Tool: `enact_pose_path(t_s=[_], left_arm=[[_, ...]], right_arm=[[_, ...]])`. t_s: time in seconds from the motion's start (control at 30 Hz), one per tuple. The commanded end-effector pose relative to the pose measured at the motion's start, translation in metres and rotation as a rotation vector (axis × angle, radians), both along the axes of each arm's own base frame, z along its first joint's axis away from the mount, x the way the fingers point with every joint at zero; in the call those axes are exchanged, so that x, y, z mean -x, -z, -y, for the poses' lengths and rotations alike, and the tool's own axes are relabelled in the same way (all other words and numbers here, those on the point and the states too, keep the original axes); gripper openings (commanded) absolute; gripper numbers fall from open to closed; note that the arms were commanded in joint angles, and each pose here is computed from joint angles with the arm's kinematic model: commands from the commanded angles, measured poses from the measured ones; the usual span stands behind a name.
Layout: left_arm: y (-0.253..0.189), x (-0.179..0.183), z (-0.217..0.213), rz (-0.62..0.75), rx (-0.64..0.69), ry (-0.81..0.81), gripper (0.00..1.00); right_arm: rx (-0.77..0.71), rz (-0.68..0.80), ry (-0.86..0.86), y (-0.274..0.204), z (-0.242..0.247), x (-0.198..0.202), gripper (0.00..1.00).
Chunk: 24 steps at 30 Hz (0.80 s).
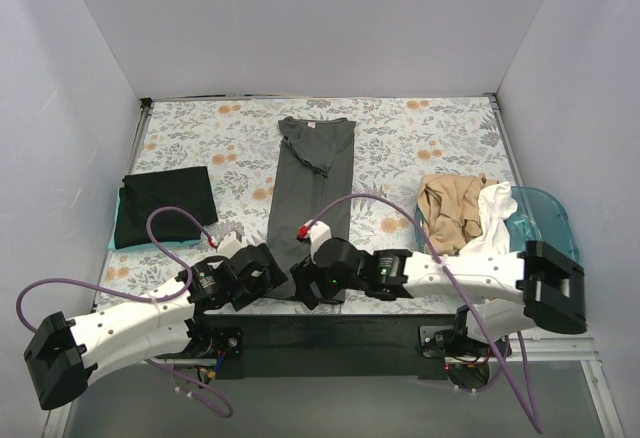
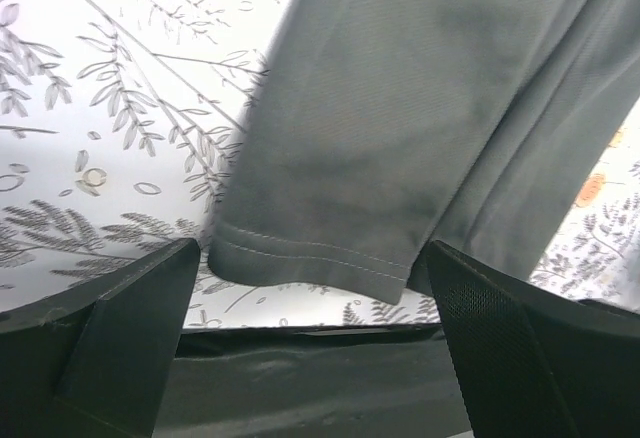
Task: Fold and stack the t-shirts
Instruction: Fold the tshirt
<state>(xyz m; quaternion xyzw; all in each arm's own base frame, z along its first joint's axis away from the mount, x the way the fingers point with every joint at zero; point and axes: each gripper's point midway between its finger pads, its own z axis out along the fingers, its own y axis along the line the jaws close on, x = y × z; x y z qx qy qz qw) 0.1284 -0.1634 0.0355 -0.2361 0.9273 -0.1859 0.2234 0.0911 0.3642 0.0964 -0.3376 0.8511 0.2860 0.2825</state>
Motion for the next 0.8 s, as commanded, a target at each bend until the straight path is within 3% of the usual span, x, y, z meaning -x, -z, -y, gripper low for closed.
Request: enact_pose_path(t_s=[0.0,0.17,0.3,0.37,0.63,0.73,0.77], left_arm=[[0.016,0.014,-0.03,-0.104,-0.072,-0.174,0.98],[0.018,0.016,-0.04,-0.107,-0.112,-0.198,0.98],[0.023,0.014,-0.033,-0.103,-0.095,-0.175,0.94],[0.024,0.011,-0.029,-0.098,-0.087,-0.168,0.82],[0.039,0.007,-0.028,-0.123,-0.142,-0.169,0.58],[0.044,0.011,-0.033,-0.15,-0.166,-0.189,0.37],[0.045,0.012,-0.037,-0.158,-0.183,-0.2,0.22]], right_arm=[[-0.01,0.022,0.119,0.001,0.027,-0.009,0.92],[0.04,-0.028,0.172,0.022,0.06,-0.005,0.96],[0.069,-0.071,0.175,0.037,0.073,0.003,0.9],[0.084,-0.087,0.161,0.043,0.074,0.007,0.86],[0.163,-0.105,0.165,0.063,0.071,0.006,0.59],[0.183,-0.116,0.162,0.069,0.069,0.007,0.55],[0.188,-0.115,0.167,0.071,0.07,0.007,0.55]])
